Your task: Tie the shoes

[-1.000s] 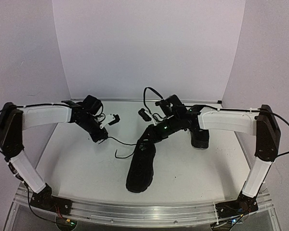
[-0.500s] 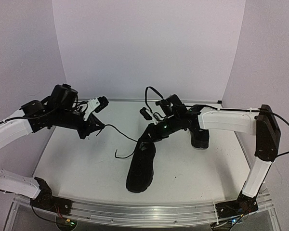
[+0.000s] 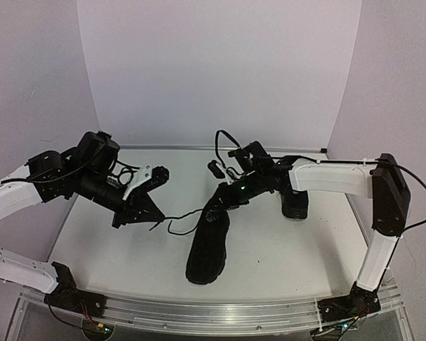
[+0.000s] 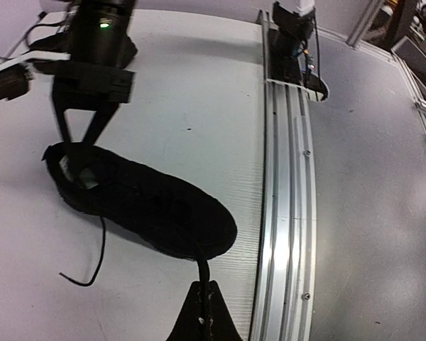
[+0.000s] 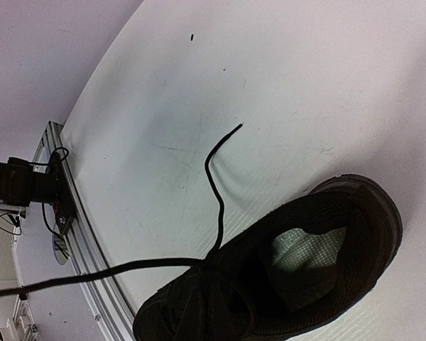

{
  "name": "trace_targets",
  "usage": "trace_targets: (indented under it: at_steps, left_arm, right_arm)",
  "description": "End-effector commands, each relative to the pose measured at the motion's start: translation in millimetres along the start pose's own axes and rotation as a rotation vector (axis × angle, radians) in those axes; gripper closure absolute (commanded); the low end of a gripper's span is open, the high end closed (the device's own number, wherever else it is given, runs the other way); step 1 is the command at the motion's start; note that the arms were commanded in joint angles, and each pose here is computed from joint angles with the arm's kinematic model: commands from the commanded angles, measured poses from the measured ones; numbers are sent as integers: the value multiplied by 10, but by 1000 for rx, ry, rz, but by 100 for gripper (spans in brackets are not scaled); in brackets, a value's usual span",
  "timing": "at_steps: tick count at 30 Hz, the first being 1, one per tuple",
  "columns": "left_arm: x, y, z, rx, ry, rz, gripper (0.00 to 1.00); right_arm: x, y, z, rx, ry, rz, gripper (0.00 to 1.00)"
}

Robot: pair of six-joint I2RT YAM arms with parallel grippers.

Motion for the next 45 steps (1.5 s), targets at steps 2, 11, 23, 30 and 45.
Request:
trace_targets:
  at_steps: [2,11,23,30,45]
  left_arm:
    - [-267,409,-342,-197,-103,15,100]
    - [-1188,516,-687,-379,-282,166,100]
    - [-2047,621,-470,-607,-239,143,100]
    - [-2291,698,-536,-664,-271,164,95]
    - [-2352,878,-668,-698,-257,154,62]
  right_arm:
    - [7,229,70,16,23,-56,100]
    - [75,275,91,37,55,-58,100]
    - [81,109,99,85,92,-22,100]
    - [60,88,70,96,92,-15,100]
    - [42,89,31,94,100,-15,100]
Point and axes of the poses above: each gripper's point midway between its finger pads, its own x axis back along the fingers, its own z axis along the line the jaws close on, y = z × x, the point moved 2 cm from there along x, back along the fingers, and after that the axes turned 4 degrees about -x, right-handed, at the moved point
